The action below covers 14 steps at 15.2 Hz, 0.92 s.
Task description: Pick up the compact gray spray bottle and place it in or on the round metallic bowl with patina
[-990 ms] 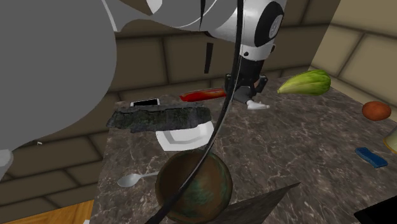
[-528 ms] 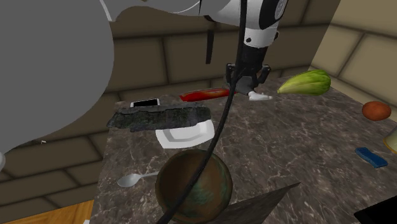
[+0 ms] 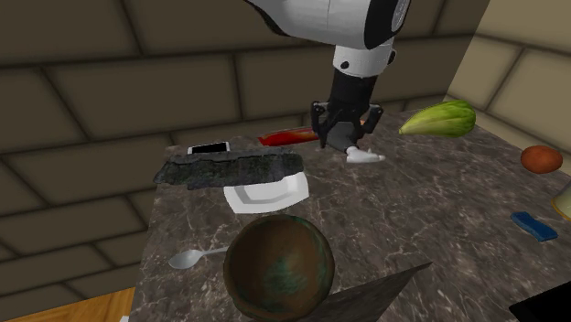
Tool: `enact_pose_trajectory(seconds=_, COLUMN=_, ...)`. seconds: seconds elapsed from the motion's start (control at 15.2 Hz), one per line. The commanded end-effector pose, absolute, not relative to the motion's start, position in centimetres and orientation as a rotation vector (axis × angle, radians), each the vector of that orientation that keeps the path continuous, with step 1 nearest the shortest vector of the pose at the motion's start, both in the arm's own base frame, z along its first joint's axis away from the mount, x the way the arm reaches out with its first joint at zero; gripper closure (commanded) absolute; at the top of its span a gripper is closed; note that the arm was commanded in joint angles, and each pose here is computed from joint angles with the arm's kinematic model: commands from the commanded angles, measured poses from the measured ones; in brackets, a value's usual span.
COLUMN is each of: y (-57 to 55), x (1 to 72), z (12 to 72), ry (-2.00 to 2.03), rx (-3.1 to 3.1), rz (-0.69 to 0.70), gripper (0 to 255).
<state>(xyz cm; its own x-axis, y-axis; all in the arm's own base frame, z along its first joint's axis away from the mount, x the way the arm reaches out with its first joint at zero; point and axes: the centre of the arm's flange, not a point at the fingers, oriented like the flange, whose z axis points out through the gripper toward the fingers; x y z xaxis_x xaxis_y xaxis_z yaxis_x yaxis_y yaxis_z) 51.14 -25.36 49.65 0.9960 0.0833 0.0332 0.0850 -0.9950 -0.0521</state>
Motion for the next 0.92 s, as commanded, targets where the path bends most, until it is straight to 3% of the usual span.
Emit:
enact_pose_trajectory(seconds=0.0, y=-24.2, x=48.6, z=49.8, ry=-0.132, rx=-3.085, rz=-0.048, gripper=255)
enact_pose_trajectory(seconds=0.86, y=-16.7, x=33.2, z=49.9, ry=-0.132, rx=-3.085, rz=-0.048, gripper=255)
